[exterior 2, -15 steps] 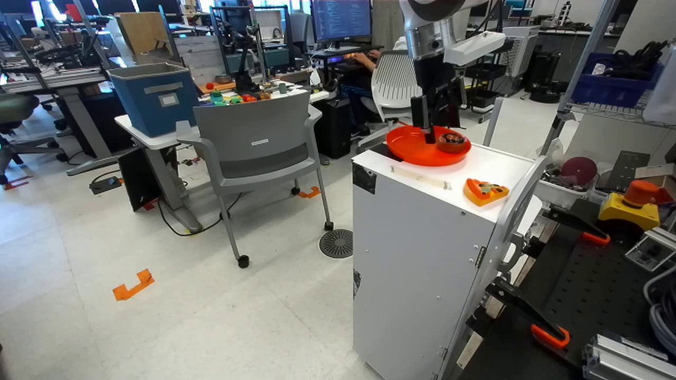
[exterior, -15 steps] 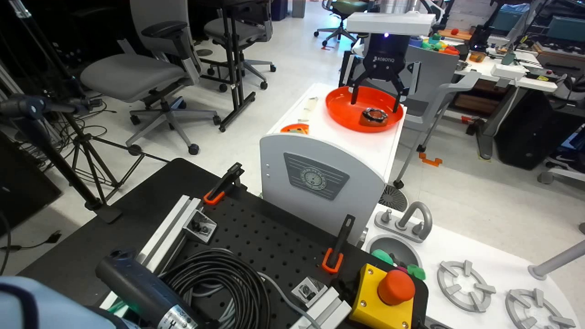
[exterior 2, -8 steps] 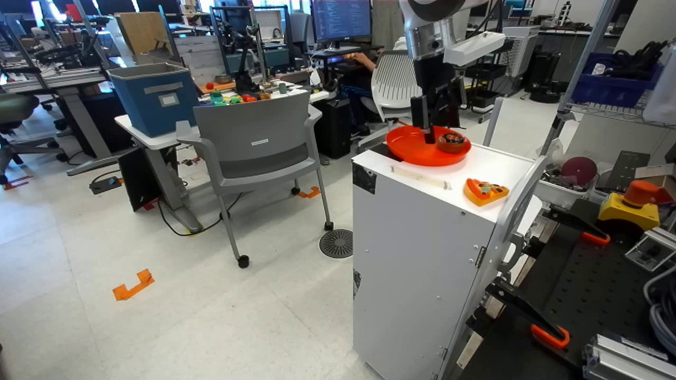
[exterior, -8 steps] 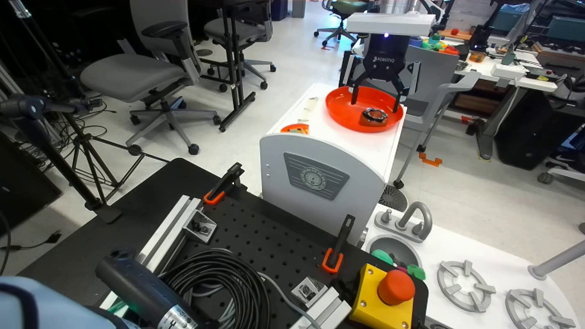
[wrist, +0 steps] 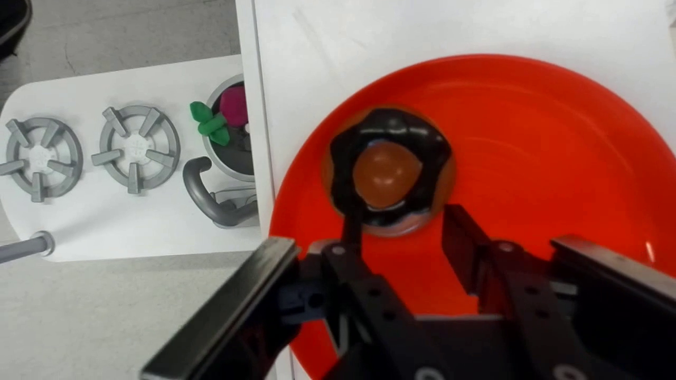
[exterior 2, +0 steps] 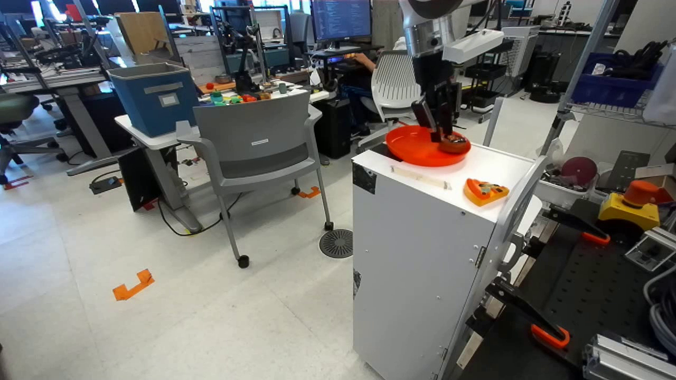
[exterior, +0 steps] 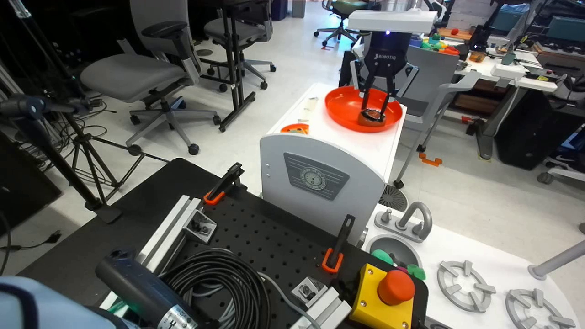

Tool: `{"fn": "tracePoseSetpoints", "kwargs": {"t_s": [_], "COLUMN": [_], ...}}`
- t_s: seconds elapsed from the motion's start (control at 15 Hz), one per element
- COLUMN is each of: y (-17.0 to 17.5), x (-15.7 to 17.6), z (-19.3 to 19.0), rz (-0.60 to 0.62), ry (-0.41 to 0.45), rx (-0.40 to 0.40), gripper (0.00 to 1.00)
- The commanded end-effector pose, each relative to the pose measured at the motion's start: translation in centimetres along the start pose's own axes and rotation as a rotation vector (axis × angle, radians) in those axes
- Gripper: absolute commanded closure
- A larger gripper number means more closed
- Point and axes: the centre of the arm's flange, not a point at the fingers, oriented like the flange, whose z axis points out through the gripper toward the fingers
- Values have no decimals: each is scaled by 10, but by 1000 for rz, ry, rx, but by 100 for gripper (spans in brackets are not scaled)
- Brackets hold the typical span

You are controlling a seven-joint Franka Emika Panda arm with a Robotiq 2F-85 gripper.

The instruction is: Remove the donut from the plate

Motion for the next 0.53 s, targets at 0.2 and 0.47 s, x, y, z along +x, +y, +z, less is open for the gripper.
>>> {"fn": "tracePoseSetpoints", "kwargs": {"t_s": [0.2,0.47], "y": [2,2], "x": [10,10], "z": [0,-1], "rz": [-21,-19], "ry": [12,11], "rx": [7,7], "gripper": [100,67]}}
